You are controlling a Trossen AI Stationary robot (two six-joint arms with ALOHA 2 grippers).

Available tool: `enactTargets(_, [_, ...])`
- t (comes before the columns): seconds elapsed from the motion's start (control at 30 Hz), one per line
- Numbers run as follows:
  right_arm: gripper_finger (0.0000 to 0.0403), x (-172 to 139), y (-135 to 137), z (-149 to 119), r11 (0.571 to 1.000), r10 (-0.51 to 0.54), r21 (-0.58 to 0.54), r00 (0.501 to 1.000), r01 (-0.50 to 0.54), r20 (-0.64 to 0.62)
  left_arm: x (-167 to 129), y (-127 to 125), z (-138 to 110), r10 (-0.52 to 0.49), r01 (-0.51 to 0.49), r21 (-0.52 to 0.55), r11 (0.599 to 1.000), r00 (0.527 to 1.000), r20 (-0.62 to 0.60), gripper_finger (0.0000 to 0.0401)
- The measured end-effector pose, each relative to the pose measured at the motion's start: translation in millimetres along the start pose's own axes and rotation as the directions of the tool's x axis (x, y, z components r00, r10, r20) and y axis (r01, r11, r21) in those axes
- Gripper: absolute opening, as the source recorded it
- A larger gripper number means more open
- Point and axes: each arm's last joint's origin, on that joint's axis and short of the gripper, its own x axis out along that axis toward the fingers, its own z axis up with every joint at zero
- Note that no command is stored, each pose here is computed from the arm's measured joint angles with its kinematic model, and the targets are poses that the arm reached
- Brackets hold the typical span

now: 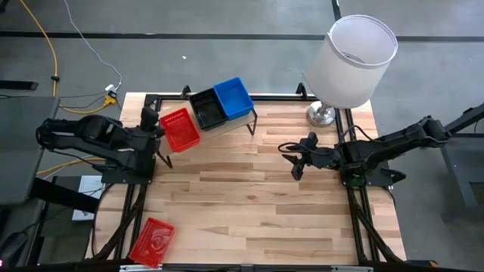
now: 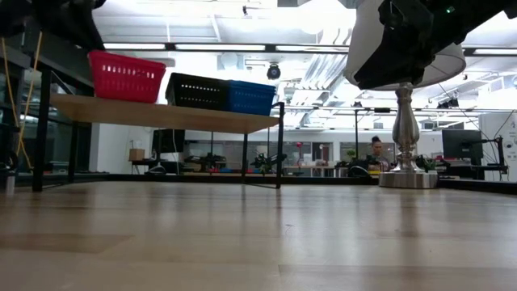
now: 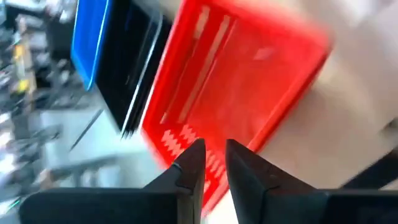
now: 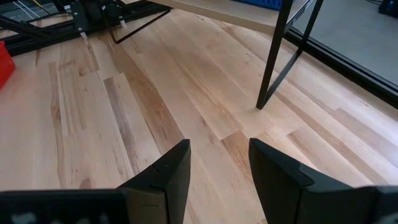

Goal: Stack baskets on shelf by color
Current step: Stack the right red bin on top of the other red bin on the shelf

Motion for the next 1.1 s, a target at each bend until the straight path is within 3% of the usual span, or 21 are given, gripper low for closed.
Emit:
enactTargets(0.13, [0.0151, 0, 0, 0, 1.000, 0.000, -0.008, 1.000, 0.000, 0.000, -1, 5, 16, -0.078, 0.103, -0.110, 0.989, 0.974, 0.214, 0.0052])
enactTargets(0.23, [0.0151, 0, 0, 0, 1.000, -0.009, -0.008, 1.000, 0.009, 0.004, 0, 11, 34, -0.109, 0.206, -0.226, 0.952, 0.919, 0.378, 0.0035])
enactTargets(0.3, [0.0151, 0, 0, 0, 1.000, -0.015, -0.006, 1.000, 0.015, 0.007, 3, 12, 45, -0.131, 0.259, -0.267, 0.928, 0.899, 0.417, 0.0014])
enactTargets(0.43, [0.0151, 0, 0, 0, 1.000, -0.015, 0.000, 1.000, 0.015, 0.007, 23, 2, 68, -0.189, 0.276, -0.281, 0.919, 0.935, 0.301, 0.0006])
enactTargets(0.57, [0.0151, 1, 0, -1, 1.000, -0.018, -0.005, 1.000, 0.018, 0.000, 46, -12, 89, -0.128, 0.153, -0.299, 0.942, 0.986, 0.103, 0.0001])
enactTargets(0.67, [0.0151, 5, 1, -3, 1.000, -0.026, -0.016, 1.000, 0.026, -0.014, 54, -19, 99, -0.063, 0.068, -0.278, 0.958, 0.998, 0.025, 0.0001])
enactTargets(0.9, [0.0151, 17, 5, -11, 0.997, -0.050, -0.067, 0.997, 0.046, -0.059, 57, -19, 100, 0.021, -0.032, -0.333, 0.942, 0.999, -0.034, 0.0000])
enactTargets(1.1, [0.0151, 27, 11, -15, 0.993, -0.057, -0.108, 0.996, 0.050, -0.065, 51, -12, 88, 0.101, -0.125, -0.370, 0.921, 0.991, -0.082, 0.0000])
